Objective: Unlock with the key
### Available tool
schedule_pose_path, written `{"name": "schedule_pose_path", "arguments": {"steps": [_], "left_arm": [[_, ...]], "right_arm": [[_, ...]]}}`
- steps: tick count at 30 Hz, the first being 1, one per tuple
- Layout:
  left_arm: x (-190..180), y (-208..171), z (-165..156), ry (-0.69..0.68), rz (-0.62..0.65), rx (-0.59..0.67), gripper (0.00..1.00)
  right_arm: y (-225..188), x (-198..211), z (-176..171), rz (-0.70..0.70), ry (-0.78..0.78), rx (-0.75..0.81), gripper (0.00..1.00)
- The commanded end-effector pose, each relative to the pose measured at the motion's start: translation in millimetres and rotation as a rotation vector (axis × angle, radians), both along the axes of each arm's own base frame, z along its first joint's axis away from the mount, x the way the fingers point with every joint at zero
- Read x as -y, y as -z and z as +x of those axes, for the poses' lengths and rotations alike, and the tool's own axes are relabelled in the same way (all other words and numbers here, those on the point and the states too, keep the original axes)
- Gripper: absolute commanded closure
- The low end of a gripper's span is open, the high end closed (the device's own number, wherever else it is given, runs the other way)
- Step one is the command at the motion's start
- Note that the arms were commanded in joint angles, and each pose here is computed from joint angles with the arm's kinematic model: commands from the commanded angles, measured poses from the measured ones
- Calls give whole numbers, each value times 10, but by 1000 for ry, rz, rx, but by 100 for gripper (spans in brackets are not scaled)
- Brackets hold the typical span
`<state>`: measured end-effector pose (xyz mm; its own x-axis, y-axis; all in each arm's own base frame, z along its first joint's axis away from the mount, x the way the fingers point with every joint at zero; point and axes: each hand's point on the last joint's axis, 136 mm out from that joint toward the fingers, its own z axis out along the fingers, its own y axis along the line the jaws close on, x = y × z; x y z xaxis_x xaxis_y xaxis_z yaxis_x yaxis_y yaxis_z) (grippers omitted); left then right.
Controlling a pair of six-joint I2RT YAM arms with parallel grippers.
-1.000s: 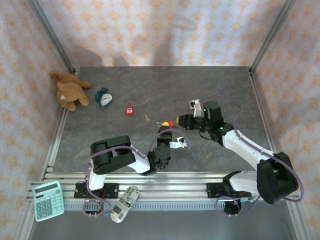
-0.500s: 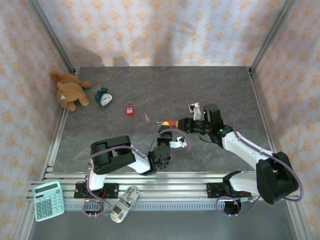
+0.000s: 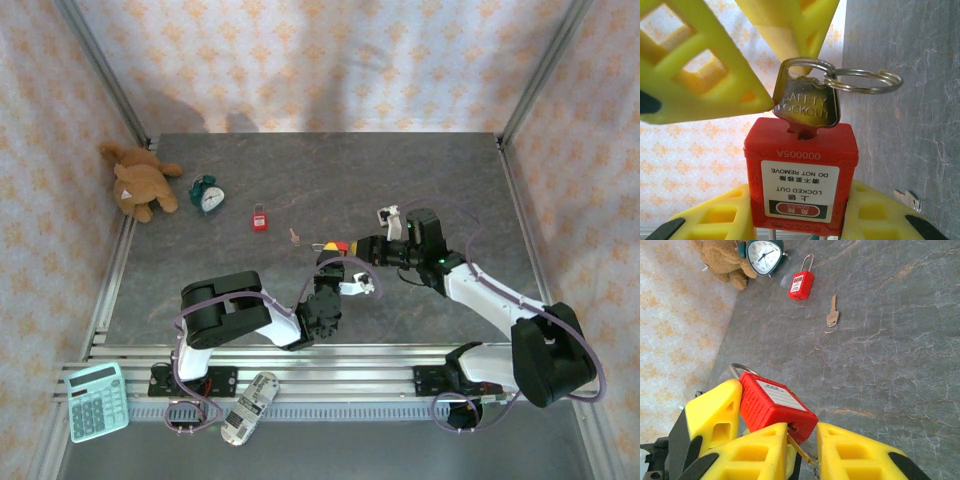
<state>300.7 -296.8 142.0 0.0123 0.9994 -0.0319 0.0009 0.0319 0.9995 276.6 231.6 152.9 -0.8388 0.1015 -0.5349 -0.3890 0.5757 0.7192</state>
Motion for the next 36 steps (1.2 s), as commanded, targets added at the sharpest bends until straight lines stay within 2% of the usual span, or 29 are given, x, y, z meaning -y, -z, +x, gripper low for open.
{"name": "schedule_pose_path", "arguments": {"steps": [1,19,31,36], "left_arm": [[26,-206,-12,-4,-84,37,80],[50,-223,-14,4,-101,39,80],[-15,-111,-2,-45,-139,28,82],[-4,-78,22,-54,-171,27,82]], "right_arm": [[8,11,84,-5,27,10,79],[95,43,119,-21,59,-14,77],[-154,78,191,49,137,-23,50],[-197,134,269,109,207,-128,39]]}}
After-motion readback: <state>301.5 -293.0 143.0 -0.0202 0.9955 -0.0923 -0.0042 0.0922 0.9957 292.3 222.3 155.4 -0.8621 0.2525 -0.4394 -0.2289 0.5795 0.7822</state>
